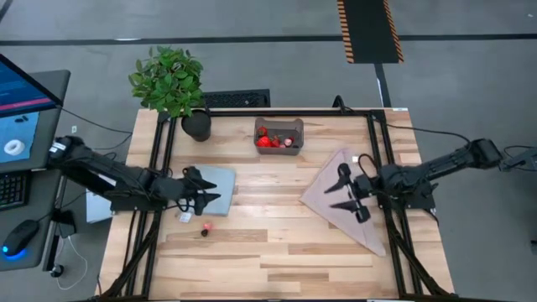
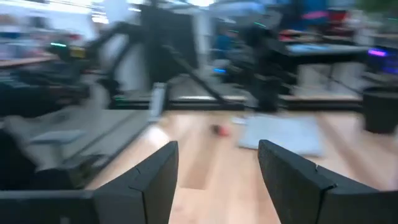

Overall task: Pick and placing Produce into tupperware
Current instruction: Put the peach into the black bin

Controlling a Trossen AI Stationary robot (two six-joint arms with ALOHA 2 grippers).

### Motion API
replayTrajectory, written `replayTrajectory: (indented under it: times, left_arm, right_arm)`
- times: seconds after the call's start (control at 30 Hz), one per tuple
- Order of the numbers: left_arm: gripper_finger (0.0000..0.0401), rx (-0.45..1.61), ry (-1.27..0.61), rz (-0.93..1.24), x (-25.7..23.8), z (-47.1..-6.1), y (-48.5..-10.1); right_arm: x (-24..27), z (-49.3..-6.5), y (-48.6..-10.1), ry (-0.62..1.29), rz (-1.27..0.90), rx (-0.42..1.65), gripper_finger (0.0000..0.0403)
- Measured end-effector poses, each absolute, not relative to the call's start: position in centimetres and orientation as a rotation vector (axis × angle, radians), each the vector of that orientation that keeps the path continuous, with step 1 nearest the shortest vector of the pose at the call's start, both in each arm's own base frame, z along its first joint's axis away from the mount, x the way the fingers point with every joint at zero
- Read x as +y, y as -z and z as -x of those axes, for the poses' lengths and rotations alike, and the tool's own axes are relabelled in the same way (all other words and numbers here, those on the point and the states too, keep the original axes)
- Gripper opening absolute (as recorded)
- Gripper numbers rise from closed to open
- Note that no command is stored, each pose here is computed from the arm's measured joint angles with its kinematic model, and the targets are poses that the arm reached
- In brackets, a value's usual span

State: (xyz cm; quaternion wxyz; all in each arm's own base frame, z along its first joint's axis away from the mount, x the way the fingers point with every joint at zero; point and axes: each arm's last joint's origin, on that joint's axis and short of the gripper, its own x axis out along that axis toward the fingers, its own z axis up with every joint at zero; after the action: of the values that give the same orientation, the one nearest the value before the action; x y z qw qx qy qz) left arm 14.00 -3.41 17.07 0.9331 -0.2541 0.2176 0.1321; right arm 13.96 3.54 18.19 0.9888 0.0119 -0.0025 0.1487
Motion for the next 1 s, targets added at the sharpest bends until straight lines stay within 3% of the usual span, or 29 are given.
replayTrajectory:
  times: [0.17,0.47,0.73,1.0]
  left_arm:
    - [0.0219,0.541,-0.313,0.556,-4.1,-14.3,-15.7]
    - [0.0219,0.631,-0.349,0.604,-6.9,-15.2,-16.1]
    - [0.0219,0.688,-0.471,0.514,-10.8,-16.0,-18.2]
    - [0.0219,0.889,-0.679,0.480,-13.9,-17.1,-16.0]
  right_arm:
    - [3.4,-13.3,-17.3,-0.475,0.037,-0.082,0.0243]
    - [3.0,-13.4,-16.7,-0.461,0.037,-0.037,0.0243]
    - [3.0,-13.4,-15.9,-0.459,0.023,0.050,0.0243]
    - [3.0,-13.4,-15.8,-0.447,0.034,0.058,0.0243]
